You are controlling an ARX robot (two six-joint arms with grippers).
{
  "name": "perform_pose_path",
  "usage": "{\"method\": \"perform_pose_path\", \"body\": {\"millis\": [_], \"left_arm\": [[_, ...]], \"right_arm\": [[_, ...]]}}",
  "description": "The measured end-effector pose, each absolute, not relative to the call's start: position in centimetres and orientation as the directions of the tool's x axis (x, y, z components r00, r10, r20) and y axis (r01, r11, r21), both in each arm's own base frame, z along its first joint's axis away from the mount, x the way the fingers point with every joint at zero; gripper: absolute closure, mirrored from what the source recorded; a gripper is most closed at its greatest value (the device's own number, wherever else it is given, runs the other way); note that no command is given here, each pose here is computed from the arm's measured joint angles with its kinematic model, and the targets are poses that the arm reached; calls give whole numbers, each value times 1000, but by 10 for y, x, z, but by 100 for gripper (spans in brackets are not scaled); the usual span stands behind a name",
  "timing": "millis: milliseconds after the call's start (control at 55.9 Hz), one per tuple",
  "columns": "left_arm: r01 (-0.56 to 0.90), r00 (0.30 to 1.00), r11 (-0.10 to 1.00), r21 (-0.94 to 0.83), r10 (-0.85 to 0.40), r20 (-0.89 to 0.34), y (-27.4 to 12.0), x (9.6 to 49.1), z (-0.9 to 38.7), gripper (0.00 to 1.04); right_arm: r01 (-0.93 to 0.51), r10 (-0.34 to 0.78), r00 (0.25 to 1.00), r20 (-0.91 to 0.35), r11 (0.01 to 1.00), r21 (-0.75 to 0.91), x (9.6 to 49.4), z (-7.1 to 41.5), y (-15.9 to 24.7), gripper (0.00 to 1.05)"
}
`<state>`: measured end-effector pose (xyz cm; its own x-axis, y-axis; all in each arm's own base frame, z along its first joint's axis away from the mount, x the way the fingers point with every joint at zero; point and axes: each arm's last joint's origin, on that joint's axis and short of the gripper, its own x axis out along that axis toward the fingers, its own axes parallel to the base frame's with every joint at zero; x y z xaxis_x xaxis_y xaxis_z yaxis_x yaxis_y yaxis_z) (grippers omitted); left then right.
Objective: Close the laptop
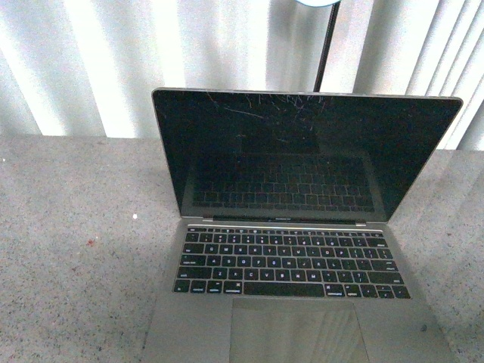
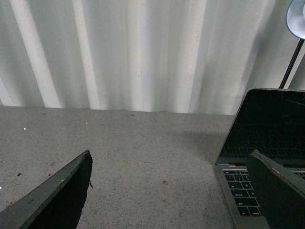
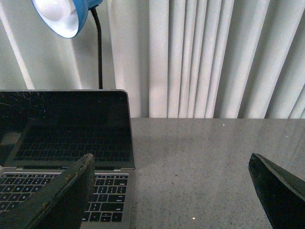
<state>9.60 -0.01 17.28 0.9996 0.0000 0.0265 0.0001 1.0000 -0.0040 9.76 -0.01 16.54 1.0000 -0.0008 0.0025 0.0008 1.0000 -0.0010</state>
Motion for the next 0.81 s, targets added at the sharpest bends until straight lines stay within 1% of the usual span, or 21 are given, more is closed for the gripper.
{"method": "perform_pose_path", "body": {"millis": [376, 411, 429, 447, 483, 519, 608, 644, 662, 698, 805], "left_arm": [[0, 1000, 1000, -4, 0, 27, 0, 96, 173, 7], [-38, 999, 999, -29, 38, -13, 0, 97, 171, 7], [-65, 997, 997, -51, 63, -48, -1, 97, 171, 7], [-66, 996, 996, -57, 63, -67, -1, 97, 170, 7], [-56, 991, 991, -121, 41, -124, -2, 99, 172, 7], [-29, 991, 990, -137, 11, -133, -5, 102, 177, 7], [69, 996, 991, -117, -74, -43, -12, 115, 200, 7], [86, 996, 994, -66, -86, 3, -18, 125, 217, 7], [106, 994, 994, -25, -105, 29, -22, 132, 226, 7], [154, 986, 988, 15, -155, 65, -31, 147, 240, 7], [221, 969, 971, 93, -229, 88, -54, 180, 256, 7]], "right_arm": [[1, -1, 1000, -6, 1000, 7, 98, 165, 0, 7], [9, -6, 996, -85, 999, 38, 98, 165, 0, 7], [20, -9, 988, -156, 997, 68, 98, 166, -1, 7], [36, -11, 973, -229, 994, 103, 98, 166, -1, 7], [54, -11, 950, -313, 990, 130, 100, 168, -2, 7], [54, 5, 934, -358, 986, 155, 103, 170, -3, 7], [-9, 65, 939, -338, 986, 165, 114, 182, -5, 7], [-72, 105, 952, -287, 990, 122, 123, 195, -6, 7], [-130, 146, 956, -253, 988, 79, 130, 203, -7, 7], [-184, 183, 960, -213, 983, 16, 142, 218, -11, 7], [-226, 197, 959, -201, 965, -131, 178, 241, -20, 7]]}}
